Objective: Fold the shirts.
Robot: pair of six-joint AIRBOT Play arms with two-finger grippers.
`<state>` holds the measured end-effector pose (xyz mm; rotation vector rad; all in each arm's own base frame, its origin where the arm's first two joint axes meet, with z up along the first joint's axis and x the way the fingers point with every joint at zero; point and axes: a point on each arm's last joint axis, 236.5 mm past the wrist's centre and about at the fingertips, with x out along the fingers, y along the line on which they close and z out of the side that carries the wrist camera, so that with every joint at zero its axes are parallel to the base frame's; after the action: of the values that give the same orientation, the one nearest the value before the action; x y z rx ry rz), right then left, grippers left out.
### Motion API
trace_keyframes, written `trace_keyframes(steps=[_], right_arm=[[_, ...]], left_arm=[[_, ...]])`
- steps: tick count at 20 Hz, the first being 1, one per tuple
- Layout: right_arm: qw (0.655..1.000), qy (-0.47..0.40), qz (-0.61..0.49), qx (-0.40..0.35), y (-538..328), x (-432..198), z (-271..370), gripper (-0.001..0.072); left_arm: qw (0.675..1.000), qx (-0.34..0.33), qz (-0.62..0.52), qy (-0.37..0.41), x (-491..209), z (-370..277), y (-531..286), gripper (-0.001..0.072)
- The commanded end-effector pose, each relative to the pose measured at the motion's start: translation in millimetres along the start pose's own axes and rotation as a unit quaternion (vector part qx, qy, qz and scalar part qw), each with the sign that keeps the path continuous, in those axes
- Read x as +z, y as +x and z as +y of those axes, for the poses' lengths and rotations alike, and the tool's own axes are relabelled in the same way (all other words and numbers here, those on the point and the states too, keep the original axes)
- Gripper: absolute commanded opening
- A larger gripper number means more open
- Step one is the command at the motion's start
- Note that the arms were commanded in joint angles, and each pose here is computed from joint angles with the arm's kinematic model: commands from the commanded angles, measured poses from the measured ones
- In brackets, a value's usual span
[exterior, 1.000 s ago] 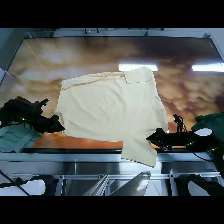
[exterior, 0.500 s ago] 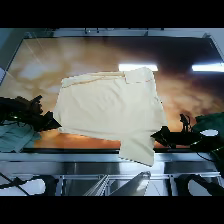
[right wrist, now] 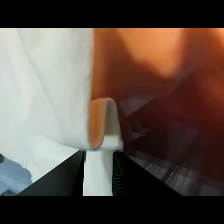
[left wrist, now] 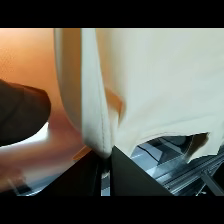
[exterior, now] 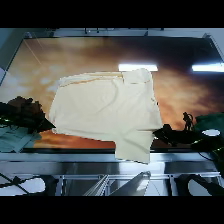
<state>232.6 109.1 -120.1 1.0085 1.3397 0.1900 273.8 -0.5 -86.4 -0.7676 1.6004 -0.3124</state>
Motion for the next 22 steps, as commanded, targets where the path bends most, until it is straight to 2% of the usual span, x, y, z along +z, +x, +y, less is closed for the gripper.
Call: trace_keyframes(steps=[1, 2, 3, 4, 12, 14, 15, 17, 19, 21, 22], right_arm=[[0.999, -0.001, 0.037, -0.001, 9.1, -24.4, 3.4, 0.0252], [0.999, -0.001, 0.052, -0.005, 12.9, -35.6, 1.5, 0.0268], [0.998, 0.007, 0.064, -0.01, 15.7, -45.5, -1.4, 0.0407], [0.997, 0.011, 0.073, -0.01, 16.7, -52.7, -3.7, 0.0471], [0.997, 0.019, 0.071, -0.002, 18.9, -56.0, -4.8, 0.0465], [0.998, 0.011, 0.063, 0.016, 20.3, -51.7, 2.6, 0.0099], [0.997, 0.006, 0.064, 0.029, 20.0, -52.1, 8.7, 0.0018], [0.994, -0.017, 0.077, 0.082, 14.8, -58.8, 34.1, 0.0017], [0.977, -0.057, 0.076, 0.189, -9.3, -58.1, 92.0, 0.0016], [0.93, -0.134, 0.022, 0.341, -76.4, -41.3, 177.0, 0.0016], [0.887, -0.193, -0.039, 0.418, -133.4, -29.8, 224.0, 0.0016]], left_arm=[[1.0, 0.003, 0.006, 0.017, -1.2, -4.3, 3.5, 0.0033], [1.0, 0.003, 0.009, 0.021, -2.2, -5.8, 4.5, 0.0034], [1.0, 0.003, 0.011, 0.022, -2.9, -6.7, 5.1, 0.0034], [1.0, 0.002, 0.013, 0.022, -3.5, -7.0, 5.1, 0.0034], [1.0, -0.001, 0.019, 0.022, -6.6, -8.2, 4.7, 0.0034], [1.0, -0.001, 0.019, 0.022, -6.6, -8.2, 4.7, 0.0033], [1.0, -0.002, 0.019, 0.022, -6.7, -8.7, 4.7, 0.0034], [1.0, -0.016, 0.016, 0.022, -4.5, -16.4, 2.9, 0.0033], [0.995, -0.089, 0.012, 0.044, 0.1, -57.4, -11.9, 0.0033], [0.971, -0.213, -0.009, 0.108, 1.3, -132.1, -55.2, 0.0033], [0.956, -0.253, -0.019, 0.147, -5.0, -163.9, -81.9, 0.0033]])
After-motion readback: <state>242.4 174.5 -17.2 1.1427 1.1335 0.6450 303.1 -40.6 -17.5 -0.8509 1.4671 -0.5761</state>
